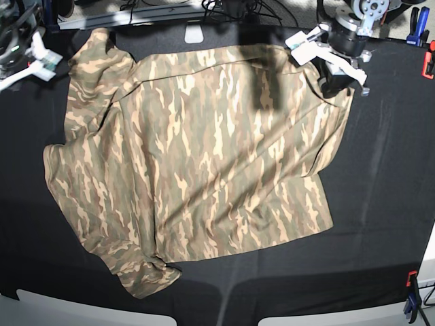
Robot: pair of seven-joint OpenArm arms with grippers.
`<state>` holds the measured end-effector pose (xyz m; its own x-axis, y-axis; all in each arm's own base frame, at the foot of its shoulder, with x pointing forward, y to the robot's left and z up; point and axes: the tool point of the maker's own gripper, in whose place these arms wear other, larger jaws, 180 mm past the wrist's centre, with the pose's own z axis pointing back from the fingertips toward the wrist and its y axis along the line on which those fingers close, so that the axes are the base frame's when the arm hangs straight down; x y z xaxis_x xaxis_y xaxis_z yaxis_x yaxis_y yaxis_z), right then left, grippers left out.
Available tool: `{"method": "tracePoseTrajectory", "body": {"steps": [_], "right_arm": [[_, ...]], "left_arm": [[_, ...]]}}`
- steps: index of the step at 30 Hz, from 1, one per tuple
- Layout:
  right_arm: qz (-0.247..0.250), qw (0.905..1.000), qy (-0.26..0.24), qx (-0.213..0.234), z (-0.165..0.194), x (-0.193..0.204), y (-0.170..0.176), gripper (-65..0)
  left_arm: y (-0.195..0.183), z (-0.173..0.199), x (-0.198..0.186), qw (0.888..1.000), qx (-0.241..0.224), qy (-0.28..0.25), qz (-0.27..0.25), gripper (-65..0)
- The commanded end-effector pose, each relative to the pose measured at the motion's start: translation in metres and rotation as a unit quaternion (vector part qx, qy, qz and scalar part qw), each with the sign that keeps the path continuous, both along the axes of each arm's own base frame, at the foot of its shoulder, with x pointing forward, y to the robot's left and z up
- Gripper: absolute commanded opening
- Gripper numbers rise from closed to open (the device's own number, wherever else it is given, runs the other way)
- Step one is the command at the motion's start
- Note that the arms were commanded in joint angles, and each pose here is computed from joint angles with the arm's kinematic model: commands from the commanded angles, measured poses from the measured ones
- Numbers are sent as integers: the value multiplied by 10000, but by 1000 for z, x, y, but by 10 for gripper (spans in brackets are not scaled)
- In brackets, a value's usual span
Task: Layout the t-shirt on the table in an organized manner, then fold the t-shirt properly
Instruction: 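Grasp the shirt's shoulder corner with the right gripper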
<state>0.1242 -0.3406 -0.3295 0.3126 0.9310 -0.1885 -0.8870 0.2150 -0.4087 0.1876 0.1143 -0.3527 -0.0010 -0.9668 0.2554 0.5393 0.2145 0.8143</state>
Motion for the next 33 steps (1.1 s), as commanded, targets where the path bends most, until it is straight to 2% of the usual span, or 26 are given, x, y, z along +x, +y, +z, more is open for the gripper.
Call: {"method": "tracePoseTrajectory", "body": {"steps": [1, 5, 10, 17, 20, 23, 26, 29, 33], "right_arm": [[178, 9994, -206, -217, 6, 10, -2, -336], [601, 9944, -770, -399, 4, 25, 7, -336], [1003, 9877, -1090, -498, -4, 28, 13, -336], [1543, 9739, -1583, -519, -20, 36, 20, -336], [1621, 9689, -1738, -693, -26, 42, 15, -336], [1620, 9696, -1692, -704, -38, 44, 12, -336], [1742, 9723, -1386, -715, -57, 34, 10, -336], [1941, 9723, -1207, -488, -74, 27, 22, -336], [1807, 9698, -1616, -276, -78, 41, 45, -336]], "left_arm": [[1, 9, 4, 9998, -26, -177, -16, -650], [-3, 10, 4, 9997, -79, -203, -102, -650], [-19, 15, 3, 9980, -322, -301, -460, -650], [-34, 17, 4, 9972, -586, -311, -344, -650], [-36, 17, 4, 9970, -621, -316, -331, -650], [-34, 16, 4, 9974, -586, -304, -290, -650], [-31, 15, 4, 9978, -547, -284, -225, -650], [-31, 15, 4, 9978, -548, -288, -230, -650], [-31, 15, 4, 9978, -547, -291, -228, -650]]}}
